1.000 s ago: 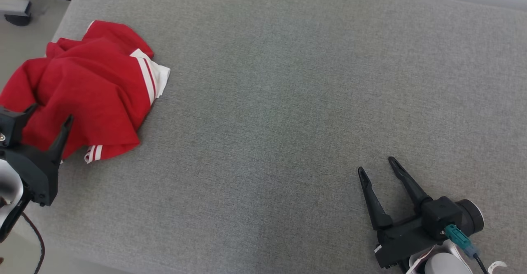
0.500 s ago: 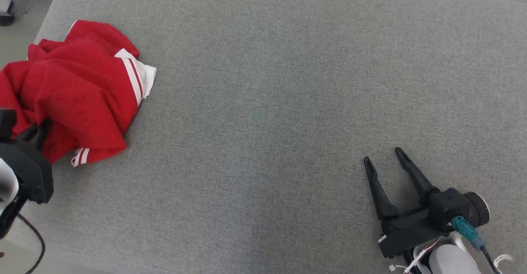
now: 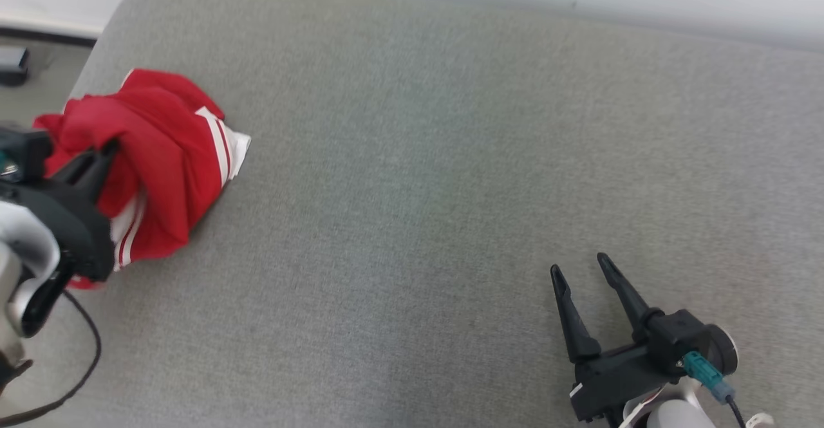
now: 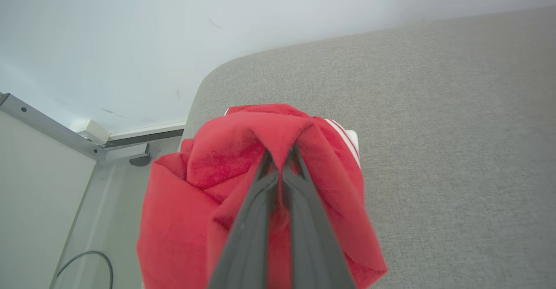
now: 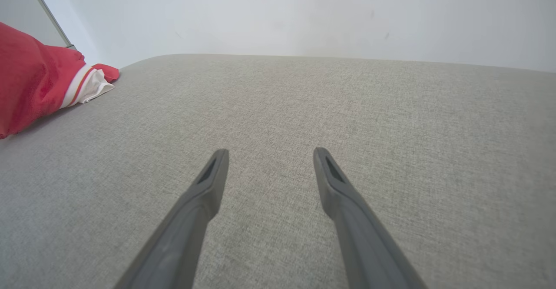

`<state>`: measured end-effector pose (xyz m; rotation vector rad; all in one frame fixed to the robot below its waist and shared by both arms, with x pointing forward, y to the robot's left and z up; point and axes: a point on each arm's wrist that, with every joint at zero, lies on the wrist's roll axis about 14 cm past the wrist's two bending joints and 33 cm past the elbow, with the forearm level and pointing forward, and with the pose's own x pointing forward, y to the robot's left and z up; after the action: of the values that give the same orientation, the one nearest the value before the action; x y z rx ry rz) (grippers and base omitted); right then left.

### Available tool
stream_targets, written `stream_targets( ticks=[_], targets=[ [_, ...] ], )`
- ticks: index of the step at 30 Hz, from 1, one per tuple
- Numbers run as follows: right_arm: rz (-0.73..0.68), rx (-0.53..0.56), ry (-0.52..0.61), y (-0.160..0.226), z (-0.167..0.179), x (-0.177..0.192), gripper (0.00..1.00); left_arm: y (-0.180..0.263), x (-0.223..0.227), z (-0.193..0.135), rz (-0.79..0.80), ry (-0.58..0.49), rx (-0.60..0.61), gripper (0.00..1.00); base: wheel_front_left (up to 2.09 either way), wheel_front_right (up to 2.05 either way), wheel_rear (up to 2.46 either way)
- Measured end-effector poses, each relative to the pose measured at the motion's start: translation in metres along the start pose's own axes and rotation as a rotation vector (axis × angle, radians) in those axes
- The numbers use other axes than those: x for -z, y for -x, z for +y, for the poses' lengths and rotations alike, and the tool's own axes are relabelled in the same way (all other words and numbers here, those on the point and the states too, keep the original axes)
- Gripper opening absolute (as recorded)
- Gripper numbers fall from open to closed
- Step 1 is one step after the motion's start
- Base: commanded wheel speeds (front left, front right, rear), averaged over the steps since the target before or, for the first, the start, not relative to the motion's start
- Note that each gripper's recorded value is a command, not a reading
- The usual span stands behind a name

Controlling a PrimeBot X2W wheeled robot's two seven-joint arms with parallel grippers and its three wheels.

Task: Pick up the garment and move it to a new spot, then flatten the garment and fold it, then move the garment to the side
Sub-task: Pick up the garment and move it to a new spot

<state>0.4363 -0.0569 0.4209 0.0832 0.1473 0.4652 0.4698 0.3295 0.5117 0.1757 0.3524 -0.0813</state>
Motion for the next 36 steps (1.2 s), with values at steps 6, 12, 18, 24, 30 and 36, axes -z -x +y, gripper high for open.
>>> stream_targets(
  ticks=[6, 12, 18, 24, 30, 36],
  targets=[
    [-0.020, 0.039, -0.021, 0.016, 0.000, -0.009, 1.00, -0.005, -0.032, -0.040, -0.010, -0.045, 0.122, 0.00, 0.00, 0.00, 0.00],
    [-0.017, 0.122, -0.040, 0.041, -0.015, -0.009, 1.00, -0.014, -0.064, -0.106, -0.026, -0.110, 0.296, 0.00, 0.00, 0.00, 0.00],
    [-0.036, 0.194, -0.044, 0.062, -0.030, -0.015, 1.00, -0.020, -0.109, -0.188, -0.162, -0.113, 0.490, 0.00, 0.00, 0.00, 0.00],
    [-0.051, 0.291, -0.047, 0.088, -0.052, -0.019, 1.00, -0.018, -0.137, -0.276, -0.273, -0.043, 0.682, 0.00, 0.00, 0.00, 0.00],
    [-0.062, 0.365, -0.047, 0.109, -0.069, -0.021, 1.00, -0.001, -0.173, -0.352, -0.406, 0.081, 0.852, 0.00, 0.00, 0.00, 0.00],
    [-0.062, 0.445, -0.049, 0.131, -0.086, -0.020, 1.00, 0.008, -0.180, -0.406, -0.469, 0.173, 0.953, 0.00, 0.00, 0.00, 0.00]
  ],
)
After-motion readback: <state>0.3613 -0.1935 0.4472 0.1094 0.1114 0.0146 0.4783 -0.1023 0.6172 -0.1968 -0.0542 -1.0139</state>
